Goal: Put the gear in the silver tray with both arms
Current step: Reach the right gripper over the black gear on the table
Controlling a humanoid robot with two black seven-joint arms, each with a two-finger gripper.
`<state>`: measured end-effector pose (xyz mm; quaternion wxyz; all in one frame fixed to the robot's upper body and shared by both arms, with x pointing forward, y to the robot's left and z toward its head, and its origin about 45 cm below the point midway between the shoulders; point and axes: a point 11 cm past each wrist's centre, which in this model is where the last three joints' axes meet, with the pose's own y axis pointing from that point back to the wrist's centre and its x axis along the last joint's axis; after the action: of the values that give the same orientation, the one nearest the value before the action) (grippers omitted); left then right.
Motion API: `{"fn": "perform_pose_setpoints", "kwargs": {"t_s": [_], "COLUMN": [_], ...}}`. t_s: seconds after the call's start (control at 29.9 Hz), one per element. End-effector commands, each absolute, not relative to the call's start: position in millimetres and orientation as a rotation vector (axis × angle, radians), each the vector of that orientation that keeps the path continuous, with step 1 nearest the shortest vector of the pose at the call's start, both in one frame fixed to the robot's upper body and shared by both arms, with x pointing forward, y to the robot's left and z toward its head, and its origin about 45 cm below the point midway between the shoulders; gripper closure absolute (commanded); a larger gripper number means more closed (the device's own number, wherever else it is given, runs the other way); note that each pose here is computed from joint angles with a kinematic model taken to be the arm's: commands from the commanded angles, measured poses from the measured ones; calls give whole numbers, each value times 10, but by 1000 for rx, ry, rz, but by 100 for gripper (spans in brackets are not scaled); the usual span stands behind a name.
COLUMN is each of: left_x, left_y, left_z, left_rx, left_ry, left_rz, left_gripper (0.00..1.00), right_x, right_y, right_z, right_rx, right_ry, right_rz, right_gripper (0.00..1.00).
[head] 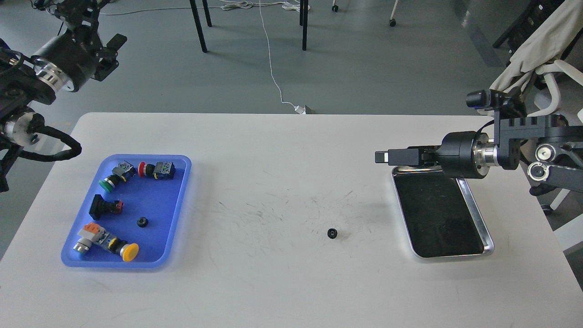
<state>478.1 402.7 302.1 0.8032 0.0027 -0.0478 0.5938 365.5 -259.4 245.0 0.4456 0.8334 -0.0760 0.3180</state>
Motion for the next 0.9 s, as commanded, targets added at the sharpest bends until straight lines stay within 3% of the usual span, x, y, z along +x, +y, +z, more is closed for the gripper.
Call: {"fn": "perform_pose_setpoints", "kwargs": {"t_s": [0.0, 0.3, 0.87], "left_x": [4657, 4457, 4441], "left_y": [4255, 4620, 4680], "left_z": [2929, 2840, 2861], "left_rx": [-24, -41, -63], "left_ry": [-51, -12, -12], "left_rz": [1311, 1381, 1400], "left_gripper": [2, 2, 2], "right_x": [3586, 3730, 3636], "right_y": [-2472, -2175, -1485], "right_z": [2329, 2171, 1950], "right_rx": [1977, 1858, 1654], "right_ry": [37, 289, 713], "right_rz": [909, 1027, 1210], "right_gripper": [2, 2, 2]}}
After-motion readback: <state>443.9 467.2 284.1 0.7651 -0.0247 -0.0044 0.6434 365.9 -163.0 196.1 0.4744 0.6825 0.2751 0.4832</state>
